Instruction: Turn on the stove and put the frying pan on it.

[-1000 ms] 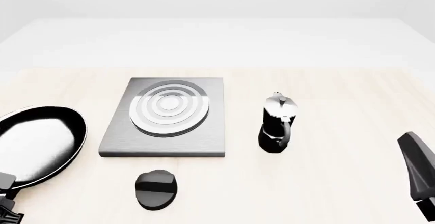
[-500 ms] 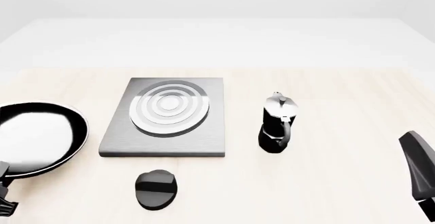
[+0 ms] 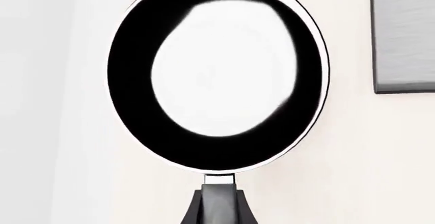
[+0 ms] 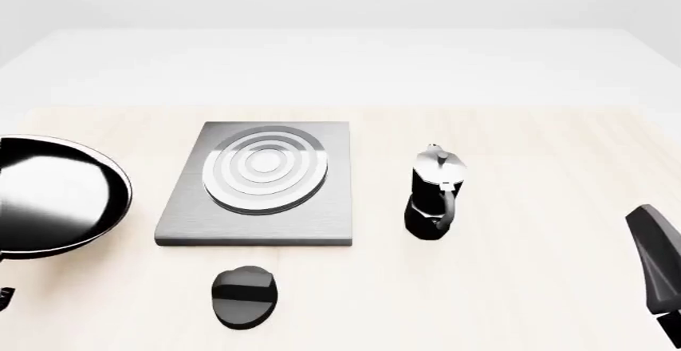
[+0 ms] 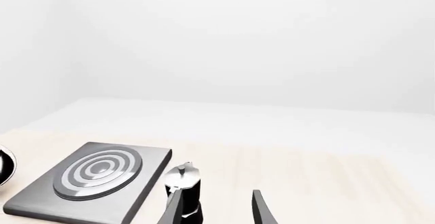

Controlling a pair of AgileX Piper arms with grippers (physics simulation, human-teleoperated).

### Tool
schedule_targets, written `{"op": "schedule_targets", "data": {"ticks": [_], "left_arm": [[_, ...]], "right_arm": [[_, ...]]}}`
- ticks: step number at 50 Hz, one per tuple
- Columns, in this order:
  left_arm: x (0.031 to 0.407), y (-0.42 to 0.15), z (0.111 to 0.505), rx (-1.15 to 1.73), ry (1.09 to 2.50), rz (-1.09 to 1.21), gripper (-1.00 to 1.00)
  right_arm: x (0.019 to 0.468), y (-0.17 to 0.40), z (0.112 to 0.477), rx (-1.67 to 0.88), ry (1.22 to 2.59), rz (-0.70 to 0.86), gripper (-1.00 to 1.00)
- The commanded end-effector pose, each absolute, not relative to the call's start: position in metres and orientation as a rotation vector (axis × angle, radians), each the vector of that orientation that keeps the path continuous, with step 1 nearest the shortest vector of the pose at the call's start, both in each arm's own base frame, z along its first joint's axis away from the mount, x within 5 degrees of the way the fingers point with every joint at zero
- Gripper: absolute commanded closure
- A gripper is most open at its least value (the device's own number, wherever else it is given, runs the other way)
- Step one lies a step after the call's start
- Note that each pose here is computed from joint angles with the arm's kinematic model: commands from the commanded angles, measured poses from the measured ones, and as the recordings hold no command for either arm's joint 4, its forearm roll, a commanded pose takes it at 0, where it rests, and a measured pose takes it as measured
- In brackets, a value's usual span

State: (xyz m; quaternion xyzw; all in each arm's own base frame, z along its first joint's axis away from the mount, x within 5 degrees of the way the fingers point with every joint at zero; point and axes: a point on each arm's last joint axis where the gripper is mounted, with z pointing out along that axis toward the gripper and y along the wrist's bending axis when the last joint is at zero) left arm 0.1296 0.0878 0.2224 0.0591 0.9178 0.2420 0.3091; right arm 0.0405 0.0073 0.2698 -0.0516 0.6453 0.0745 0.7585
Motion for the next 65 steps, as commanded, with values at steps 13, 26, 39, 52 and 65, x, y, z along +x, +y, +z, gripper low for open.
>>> {"op": "schedule_targets", "data": {"ticks": [13, 26, 39, 52, 65], "left_arm": [[0.134, 0.071, 0.273, 0.153, 2.289, 0.591, 1.00], [0.144, 0.054, 0.294, 0.201, 2.228, 0.495, 1.00], [0.150, 0.027, 0.301, 0.281, 2.185, 0.349, 1.00], [0.155, 0.005, 0.314, 0.358, 2.143, 0.228, 1.00], [0.175, -0.010, 0.304, 0.431, 2.131, 0.161, 1.00]], "right_arm": [[0.040, 0.007, 0.272, -0.114, 1.402, 0.164, -1.00], [0.037, 0.007, 0.279, -0.113, 1.394, 0.159, -1.00], [0.034, 0.006, 0.285, -0.106, 1.387, 0.143, -1.00], [0.033, 0.005, 0.287, -0.106, 1.387, 0.139, -1.00], [0.031, 0.005, 0.292, -0.106, 1.380, 0.137, -1.00]]}}
